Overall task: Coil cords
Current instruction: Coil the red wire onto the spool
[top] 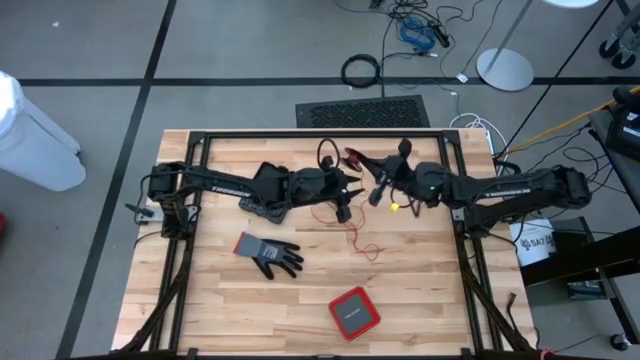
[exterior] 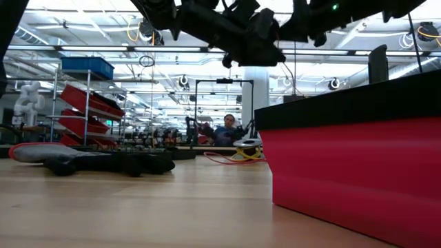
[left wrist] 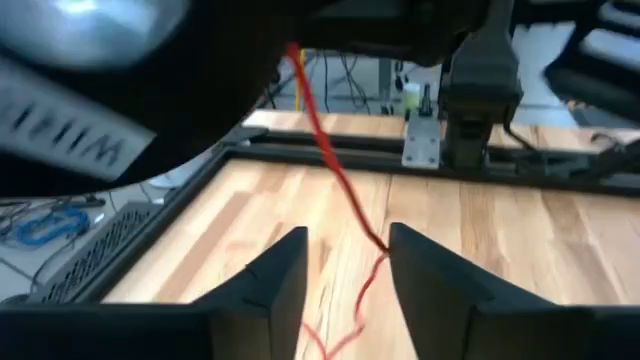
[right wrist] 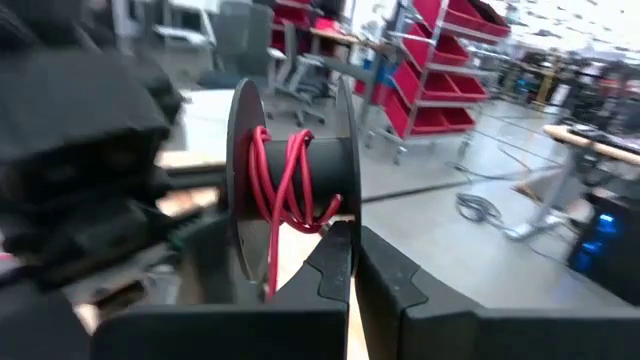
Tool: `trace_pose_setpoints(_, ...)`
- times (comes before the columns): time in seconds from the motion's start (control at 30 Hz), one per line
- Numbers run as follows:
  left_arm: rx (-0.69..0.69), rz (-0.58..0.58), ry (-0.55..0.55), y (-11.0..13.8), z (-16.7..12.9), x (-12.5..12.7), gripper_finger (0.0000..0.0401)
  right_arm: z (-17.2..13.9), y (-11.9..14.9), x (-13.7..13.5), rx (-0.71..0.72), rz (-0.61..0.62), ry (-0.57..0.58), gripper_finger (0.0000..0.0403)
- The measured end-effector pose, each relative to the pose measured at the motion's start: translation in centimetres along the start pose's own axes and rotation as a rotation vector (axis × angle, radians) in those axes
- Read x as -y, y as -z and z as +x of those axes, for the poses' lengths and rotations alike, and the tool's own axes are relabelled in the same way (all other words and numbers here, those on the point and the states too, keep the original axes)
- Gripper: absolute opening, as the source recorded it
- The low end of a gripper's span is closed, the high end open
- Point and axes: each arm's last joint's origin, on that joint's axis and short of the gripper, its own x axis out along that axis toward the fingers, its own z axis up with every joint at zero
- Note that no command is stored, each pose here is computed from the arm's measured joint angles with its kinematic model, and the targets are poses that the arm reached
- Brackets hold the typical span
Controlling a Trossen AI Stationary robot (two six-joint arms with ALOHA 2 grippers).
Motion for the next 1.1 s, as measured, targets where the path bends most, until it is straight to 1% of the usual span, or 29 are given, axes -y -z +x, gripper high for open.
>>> trace_pose_setpoints(0.1, 0.033, 0.007, -0.005, -0.3, 0.0, -0.2, 0.0163, -0.7, -0.7, 0.3, 0.038, 0.032, -0.043, 0.0000)
trace_pose_setpoints(0.27, 0.044, 0.069, -0.006, -0.4, 0.0, -0.2, 0.0164, -1.5, -1.5, 0.6, 0.077, 0.072, -0.093, 0.0000)
trace_pose_setpoints(0.37, 0.086, 0.089, 0.023, -0.6, 0.2, -0.1, 0.0164, -1.7, -1.8, 0.8, 0.096, 0.088, -0.111, 0.0000)
trace_pose_setpoints(0.5, 0.115, 0.089, 0.043, 0.3, 1.1, 0.2, 0.0164, -1.9, -2.1, 0.8, 0.115, 0.104, -0.131, 0.0000)
trace_pose_setpoints(0.67, 0.149, 0.088, 0.102, 1.5, 2.2, 0.7, 0.0164, -1.9, -2.0, 0.8, 0.112, 0.115, -0.152, 0.0000)
trace_pose_setpoints(0.77, 0.137, 0.085, 0.119, 2.2, 2.6, 0.9, 0.0164, -1.9, -2.0, 0.7, 0.113, 0.114, -0.166, 0.0000)
trace_pose_setpoints(1.0, 0.130, 0.085, 0.165, 2.6, 2.8, 1.0, 0.0164, -1.9, -2.0, 0.7, 0.111, 0.114, -0.168, 0.0000)
trace_pose_setpoints(1.1, 0.131, 0.065, 0.172, 2.6, 2.8, 1.1, 0.0164, -1.9, -2.0, 0.7, 0.111, 0.114, -0.168, 0.0000)
